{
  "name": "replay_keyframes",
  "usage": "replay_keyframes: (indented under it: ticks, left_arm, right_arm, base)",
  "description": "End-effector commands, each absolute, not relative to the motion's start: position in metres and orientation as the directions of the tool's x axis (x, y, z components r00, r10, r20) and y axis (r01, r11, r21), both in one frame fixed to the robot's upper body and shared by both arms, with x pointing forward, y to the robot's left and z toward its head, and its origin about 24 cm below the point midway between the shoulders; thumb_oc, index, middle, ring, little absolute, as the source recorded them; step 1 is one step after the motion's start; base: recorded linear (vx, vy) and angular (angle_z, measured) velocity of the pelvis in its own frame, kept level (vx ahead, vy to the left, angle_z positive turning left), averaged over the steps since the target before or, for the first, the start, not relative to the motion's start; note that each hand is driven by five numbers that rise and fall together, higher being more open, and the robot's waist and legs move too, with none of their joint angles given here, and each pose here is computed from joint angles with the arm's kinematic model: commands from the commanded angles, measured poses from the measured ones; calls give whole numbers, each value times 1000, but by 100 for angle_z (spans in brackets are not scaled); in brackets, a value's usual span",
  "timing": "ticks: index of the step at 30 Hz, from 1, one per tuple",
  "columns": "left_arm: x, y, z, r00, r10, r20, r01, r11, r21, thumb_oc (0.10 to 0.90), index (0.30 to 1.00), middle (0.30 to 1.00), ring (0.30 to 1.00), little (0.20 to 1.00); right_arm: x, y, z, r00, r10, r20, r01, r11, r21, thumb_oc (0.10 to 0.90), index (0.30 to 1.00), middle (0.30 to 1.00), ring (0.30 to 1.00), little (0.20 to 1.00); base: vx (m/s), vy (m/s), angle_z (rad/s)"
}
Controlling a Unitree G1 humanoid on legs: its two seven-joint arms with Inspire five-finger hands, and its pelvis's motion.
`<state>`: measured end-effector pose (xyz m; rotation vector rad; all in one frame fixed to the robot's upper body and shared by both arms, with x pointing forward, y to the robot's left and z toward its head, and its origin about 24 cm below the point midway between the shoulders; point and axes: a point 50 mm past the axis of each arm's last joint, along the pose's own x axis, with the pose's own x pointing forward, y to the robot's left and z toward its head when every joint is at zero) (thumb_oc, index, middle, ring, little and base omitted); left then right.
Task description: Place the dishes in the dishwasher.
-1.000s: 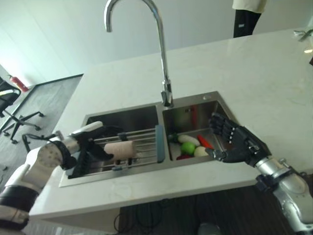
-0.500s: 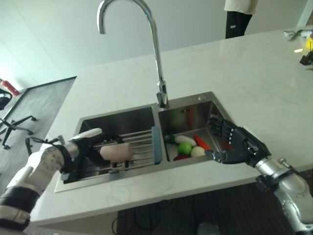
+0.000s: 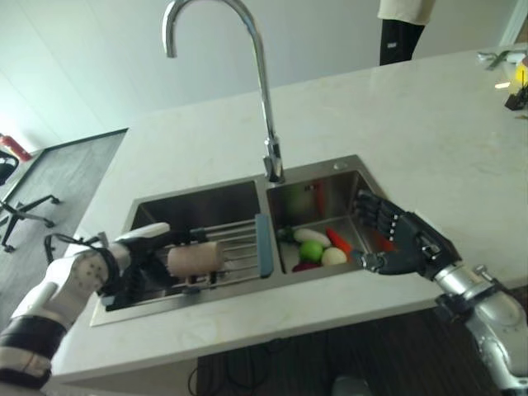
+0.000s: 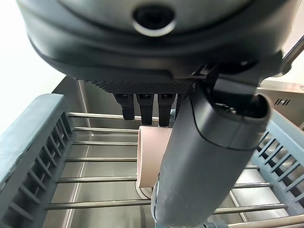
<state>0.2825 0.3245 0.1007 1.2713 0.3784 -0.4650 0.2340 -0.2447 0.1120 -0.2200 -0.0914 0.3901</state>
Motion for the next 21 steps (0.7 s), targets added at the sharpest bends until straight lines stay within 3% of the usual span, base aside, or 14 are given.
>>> replay_keyframes:
  ticks: [1, 21]
  left_arm:
    - [304, 320, 141, 935, -138, -326, 351, 243, 904, 800, 900, 900, 900, 900]
    - [309, 308, 119, 927, -140, -348, 375, 292, 880, 800, 900, 900, 900, 900]
  right_arm:
    - [242, -242, 164, 862, 413, 293, -313, 890, -332, 800, 900, 900, 900, 900]
    - [243, -239, 161, 861, 419, 288, -322, 888, -328, 800, 900, 900, 900, 900]
  base:
    - [0, 0, 0]
    - [-3, -6, -3]
